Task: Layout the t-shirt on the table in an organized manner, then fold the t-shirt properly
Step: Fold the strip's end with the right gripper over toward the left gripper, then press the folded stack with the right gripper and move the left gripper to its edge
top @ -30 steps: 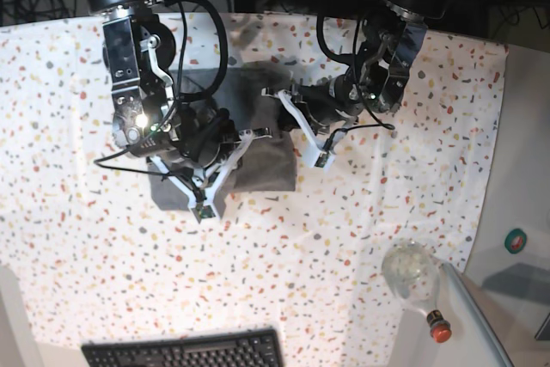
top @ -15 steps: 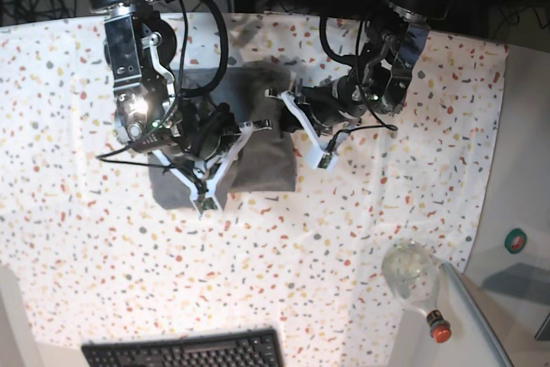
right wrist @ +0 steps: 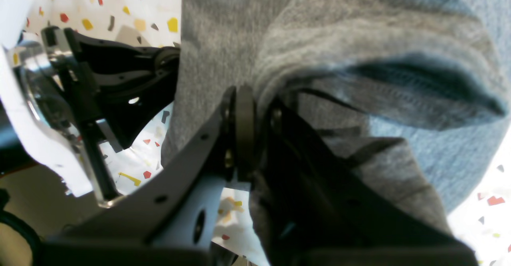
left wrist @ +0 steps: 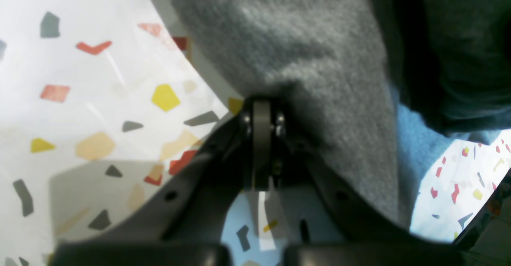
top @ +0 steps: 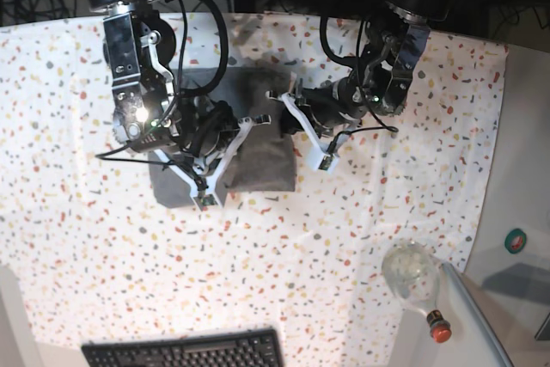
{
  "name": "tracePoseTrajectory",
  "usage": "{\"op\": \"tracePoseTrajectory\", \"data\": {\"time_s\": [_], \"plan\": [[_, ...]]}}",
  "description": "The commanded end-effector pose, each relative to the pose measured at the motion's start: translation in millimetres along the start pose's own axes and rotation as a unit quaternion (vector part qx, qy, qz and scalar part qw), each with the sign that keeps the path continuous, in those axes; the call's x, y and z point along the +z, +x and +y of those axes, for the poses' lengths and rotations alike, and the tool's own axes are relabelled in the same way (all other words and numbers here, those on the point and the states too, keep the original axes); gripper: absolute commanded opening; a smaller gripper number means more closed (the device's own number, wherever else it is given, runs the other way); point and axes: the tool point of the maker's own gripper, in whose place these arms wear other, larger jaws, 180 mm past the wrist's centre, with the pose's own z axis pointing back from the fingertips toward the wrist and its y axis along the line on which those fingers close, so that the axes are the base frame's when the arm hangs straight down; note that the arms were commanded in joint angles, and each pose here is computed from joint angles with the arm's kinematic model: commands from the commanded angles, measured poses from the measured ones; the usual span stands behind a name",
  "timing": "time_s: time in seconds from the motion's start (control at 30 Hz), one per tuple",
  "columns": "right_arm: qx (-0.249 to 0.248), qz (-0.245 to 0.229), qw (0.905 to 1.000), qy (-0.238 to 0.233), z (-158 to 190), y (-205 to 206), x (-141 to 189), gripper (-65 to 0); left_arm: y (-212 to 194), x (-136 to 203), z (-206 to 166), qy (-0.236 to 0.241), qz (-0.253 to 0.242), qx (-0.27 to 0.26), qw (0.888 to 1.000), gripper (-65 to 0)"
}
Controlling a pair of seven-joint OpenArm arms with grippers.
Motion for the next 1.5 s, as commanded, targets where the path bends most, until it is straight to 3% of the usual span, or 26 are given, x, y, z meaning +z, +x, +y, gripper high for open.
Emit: {"op": "tracePoseTrajectory", "data": {"time_s": [0.0,0.37,0.5,0.63,0.77,0.87,1.03,1.27,1.47], "plan": [[0.002,-0.020,0.9998,0.004,3.8,13.7,4.8,-65.0,18.7,1.8,-3.7,-0.007,-0.025,-0.005,1.000,-65.0],[0.000,-0.014,0.9999,0.006,4.3,8.5,1.8,-65.0,20.3,11.3,10.6,0.006,-0.026,-0.014,1.000,-65.0],[-0.001,-0.011,0.9999,0.006,4.2,7.3,1.5,-65.0,15.8,39.2,33.3,0.031,-0.032,-0.037,0.998,-65.0],[-0.005,0.000,1.0000,0.006,2.8,0.5,-4.7,-64.7,5.4,74.5,73.7,0.082,-0.055,0.006,0.995,-65.0],[-0.005,-0.002,1.0000,0.007,3.6,1.5,-4.8,-40.1,-5.8,112.7,116.9,0.140,-0.067,0.032,0.987,-65.0],[-0.004,-0.016,0.9998,0.008,4.3,6.9,-5.3,-31.2,-11.2,139.5,142.4,0.177,-0.074,0.043,0.981,-65.0],[0.042,0.004,0.9985,0.034,36.0,-2.9,-16.3,-30.9,-15.7,174.3,175.8,0.226,-0.095,0.073,0.967,-65.0],[0.118,0.006,0.9901,0.075,88.7,-8.3,-26.3,-30.9,-12.8,191.4,187.0,0.218,-0.079,0.071,0.970,-65.0],[0.193,-0.052,0.9740,0.107,135.0,18.8,1.2,-30.9,-10.9,196.8,192.0,0.226,-0.081,0.073,0.968,-65.0]]}}
